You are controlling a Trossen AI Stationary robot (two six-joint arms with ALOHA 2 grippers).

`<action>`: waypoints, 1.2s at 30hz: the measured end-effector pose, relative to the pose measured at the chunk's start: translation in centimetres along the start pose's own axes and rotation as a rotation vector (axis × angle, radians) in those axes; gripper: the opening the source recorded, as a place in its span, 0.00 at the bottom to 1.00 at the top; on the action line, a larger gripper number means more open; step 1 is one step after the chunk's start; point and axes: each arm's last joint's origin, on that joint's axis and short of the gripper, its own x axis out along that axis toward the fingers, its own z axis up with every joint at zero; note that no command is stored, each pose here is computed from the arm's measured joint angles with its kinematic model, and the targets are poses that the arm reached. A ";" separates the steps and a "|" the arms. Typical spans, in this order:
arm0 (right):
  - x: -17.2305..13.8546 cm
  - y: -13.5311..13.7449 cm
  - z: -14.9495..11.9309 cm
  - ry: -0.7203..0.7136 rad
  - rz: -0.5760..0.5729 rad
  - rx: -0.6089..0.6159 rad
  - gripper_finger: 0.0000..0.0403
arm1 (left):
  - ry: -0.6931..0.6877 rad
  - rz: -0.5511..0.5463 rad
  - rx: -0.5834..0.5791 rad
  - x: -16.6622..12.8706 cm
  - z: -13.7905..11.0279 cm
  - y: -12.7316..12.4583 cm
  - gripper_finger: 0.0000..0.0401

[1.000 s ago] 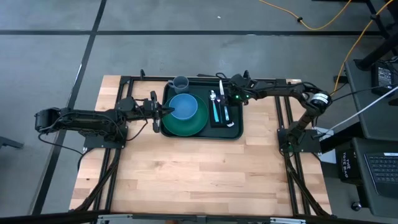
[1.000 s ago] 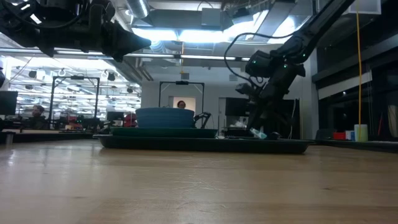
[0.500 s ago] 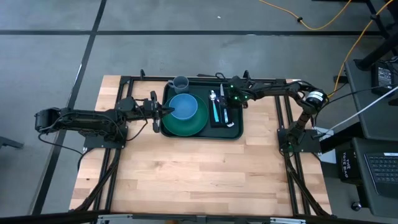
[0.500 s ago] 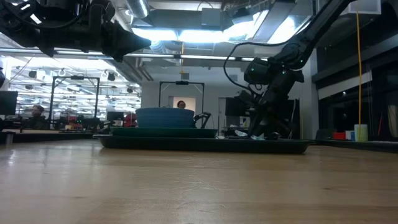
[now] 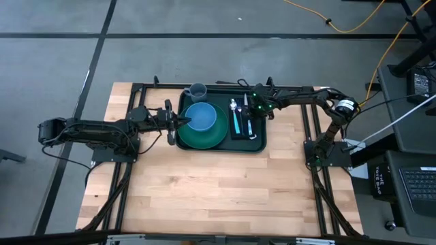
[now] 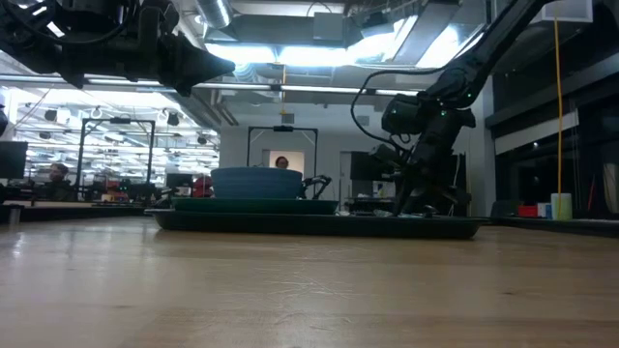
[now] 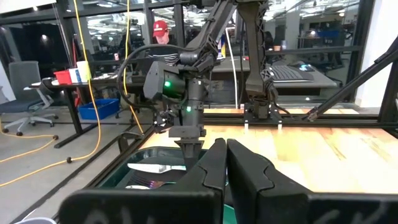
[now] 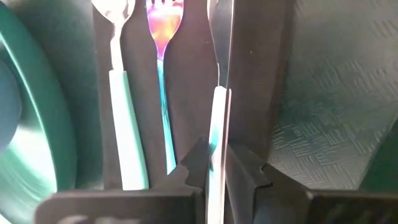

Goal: Set up tray
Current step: Put the white and blue knife on top of the black napkin to the right of the purple fork

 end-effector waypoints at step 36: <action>0.0 0.2 0.1 0.009 0.034 0.025 0.19 | 0.000 0.000 0.000 0.0 0.0 0.0 0.01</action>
